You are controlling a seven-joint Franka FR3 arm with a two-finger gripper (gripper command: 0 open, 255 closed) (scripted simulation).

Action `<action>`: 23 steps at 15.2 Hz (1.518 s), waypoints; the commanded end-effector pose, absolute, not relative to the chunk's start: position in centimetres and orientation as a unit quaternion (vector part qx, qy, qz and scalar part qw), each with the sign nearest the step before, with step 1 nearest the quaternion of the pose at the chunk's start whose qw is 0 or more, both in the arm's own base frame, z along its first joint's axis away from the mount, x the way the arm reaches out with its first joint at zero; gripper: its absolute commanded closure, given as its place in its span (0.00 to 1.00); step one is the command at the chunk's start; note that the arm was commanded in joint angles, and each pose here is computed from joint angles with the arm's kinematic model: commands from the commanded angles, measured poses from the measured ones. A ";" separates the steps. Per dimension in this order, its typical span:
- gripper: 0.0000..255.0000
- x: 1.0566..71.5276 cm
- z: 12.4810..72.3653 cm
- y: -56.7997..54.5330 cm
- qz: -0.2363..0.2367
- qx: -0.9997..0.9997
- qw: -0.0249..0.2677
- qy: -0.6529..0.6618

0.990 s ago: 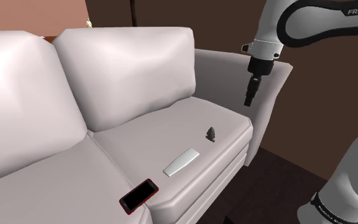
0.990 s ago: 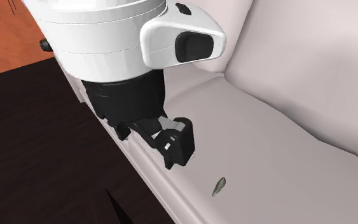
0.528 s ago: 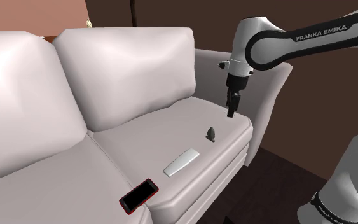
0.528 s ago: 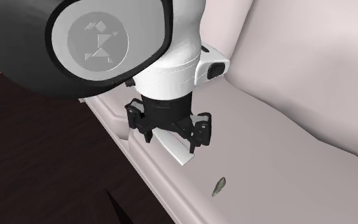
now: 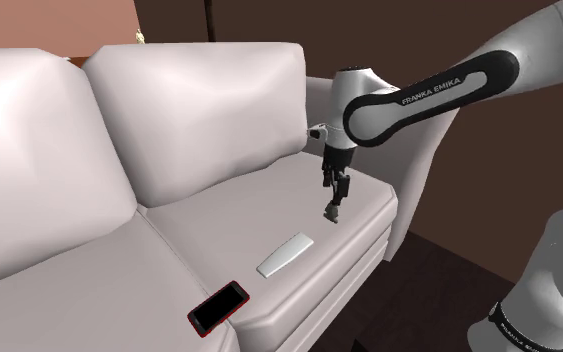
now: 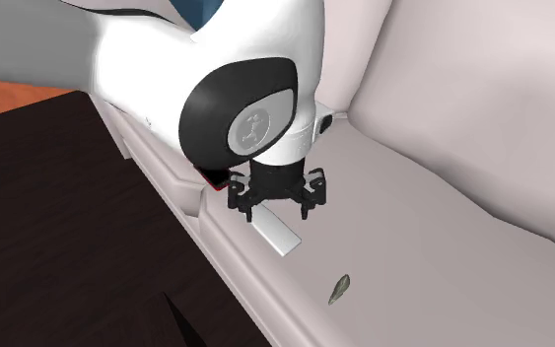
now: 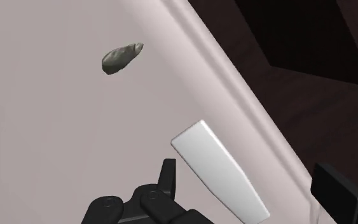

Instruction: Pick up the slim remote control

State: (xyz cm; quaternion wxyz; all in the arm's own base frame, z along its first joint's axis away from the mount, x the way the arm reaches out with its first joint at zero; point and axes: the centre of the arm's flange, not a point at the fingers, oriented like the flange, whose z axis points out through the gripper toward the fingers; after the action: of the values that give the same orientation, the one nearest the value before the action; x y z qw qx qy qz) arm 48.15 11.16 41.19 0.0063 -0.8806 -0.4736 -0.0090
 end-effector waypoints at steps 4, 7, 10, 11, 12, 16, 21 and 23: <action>0.00 50.7 36.0 14.8 -0.005 -0.827 0.004 -0.563; 0.00 51.8 33.0 17.2 -0.003 -0.791 0.003 -0.612; 0.00 52.7 29.9 19.6 0.000 -0.752 0.002 -0.659; 0.00 53.0 28.9 20.5 0.001 -0.738 0.002 -0.675; 0.00 53.2 27.9 21.3 0.002 -0.724 0.001 -0.690; 0.00 53.5 24.6 24.0 0.004 -0.678 0.000 -0.735; 0.00 53.5 22.0 24.0 0.004 -0.678 0.000 -0.735; 0.00 53.5 20.6 24.0 0.004 -0.678 0.000 -0.735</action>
State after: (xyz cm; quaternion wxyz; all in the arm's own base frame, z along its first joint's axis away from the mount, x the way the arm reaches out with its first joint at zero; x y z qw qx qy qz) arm 53.48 24.03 21.44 0.0001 -0.6778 -0.7353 0.0047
